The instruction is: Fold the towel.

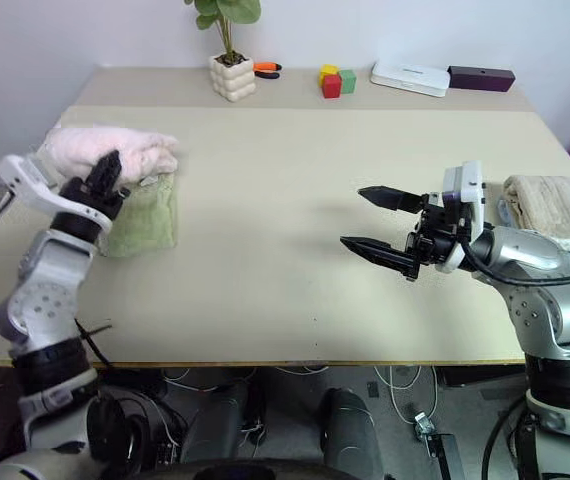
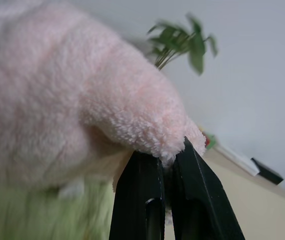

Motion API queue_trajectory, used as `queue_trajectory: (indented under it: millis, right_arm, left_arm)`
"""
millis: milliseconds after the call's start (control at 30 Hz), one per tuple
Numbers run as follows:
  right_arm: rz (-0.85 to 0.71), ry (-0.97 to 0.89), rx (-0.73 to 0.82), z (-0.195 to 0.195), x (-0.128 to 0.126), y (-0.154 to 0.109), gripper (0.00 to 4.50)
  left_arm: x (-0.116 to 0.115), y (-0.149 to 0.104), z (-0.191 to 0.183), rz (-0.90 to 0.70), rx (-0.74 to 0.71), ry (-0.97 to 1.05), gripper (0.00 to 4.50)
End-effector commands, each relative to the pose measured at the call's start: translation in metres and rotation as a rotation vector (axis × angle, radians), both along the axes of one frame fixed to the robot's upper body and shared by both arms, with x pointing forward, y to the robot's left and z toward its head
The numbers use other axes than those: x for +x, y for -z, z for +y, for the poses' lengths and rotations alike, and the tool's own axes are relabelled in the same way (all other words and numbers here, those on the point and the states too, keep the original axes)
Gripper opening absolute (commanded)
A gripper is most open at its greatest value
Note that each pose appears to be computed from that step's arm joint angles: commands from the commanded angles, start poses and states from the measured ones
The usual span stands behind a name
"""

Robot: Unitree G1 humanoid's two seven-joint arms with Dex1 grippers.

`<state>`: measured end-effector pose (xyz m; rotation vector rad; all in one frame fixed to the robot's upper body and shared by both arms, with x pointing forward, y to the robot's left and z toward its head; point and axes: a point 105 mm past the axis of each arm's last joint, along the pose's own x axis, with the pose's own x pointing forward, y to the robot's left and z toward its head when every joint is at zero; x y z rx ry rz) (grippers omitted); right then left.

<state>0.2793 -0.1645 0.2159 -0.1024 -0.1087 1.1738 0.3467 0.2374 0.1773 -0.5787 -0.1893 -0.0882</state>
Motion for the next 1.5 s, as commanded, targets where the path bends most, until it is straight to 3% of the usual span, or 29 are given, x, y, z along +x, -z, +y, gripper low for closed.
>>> queue_trajectory:
  millis: [33, 233, 367, 400, 433, 667, 767, 1000, 1133, 1300, 1500]
  right_arm:
    - [-0.042, -0.009, -0.015, -0.001, -0.001, -0.008, 4.50]
    - [-0.049, -0.003, -0.021, -0.001, 0.000, -0.009, 4.50]
    - [-0.050, 0.004, -0.020, -0.001, 0.000, -0.008, 4.50]
    - [-0.051, 0.007, -0.020, 0.000, 0.000, -0.007, 4.50]
    - [-0.051, 0.009, -0.019, 0.000, 0.000, -0.007, 4.50]
    - [-0.052, 0.022, -0.018, -0.002, 0.002, -0.005, 4.50]
    - [-0.055, 0.025, -0.021, -0.002, 0.003, -0.004, 4.50]
    - [-0.060, 0.044, -0.010, -0.011, 0.005, -0.008, 4.50]
    - [-0.055, 0.041, 0.009, -0.016, 0.001, -0.011, 4.50]
    - [-0.055, 0.060, 0.038, -0.029, 0.001, -0.018, 4.50]
    - [-0.073, 0.066, 0.014, -0.033, -0.001, -0.025, 4.50]
  left_arm:
    - [-0.010, -0.011, 0.007, -0.053, 0.028, -0.083, 0.05]
    - [-0.013, 0.024, 0.009, 0.057, -0.076, -0.086, 0.05]
    - [-0.017, 0.030, 0.000, 0.069, -0.142, -0.040, 0.05]
    - [-0.018, 0.030, -0.005, 0.073, -0.142, -0.023, 0.68]
    - [-0.019, 0.030, -0.008, 0.074, -0.147, -0.012, 0.95]
    - [-0.030, 0.025, -0.024, 0.082, -0.148, 0.047, 4.40]
    - [-0.040, 0.022, -0.051, 0.096, -0.139, 0.174, 4.40]
    - [-0.060, 0.019, -0.096, 0.071, 0.051, 0.470, 4.40]
    - [-0.059, 0.000, -0.114, -0.026, 0.081, 0.593, 4.40]
    - [-0.054, -0.017, -0.133, -0.136, 0.246, 0.729, 4.40]
    - [-0.039, -0.040, -0.128, -0.246, 0.383, 0.895, 4.40]
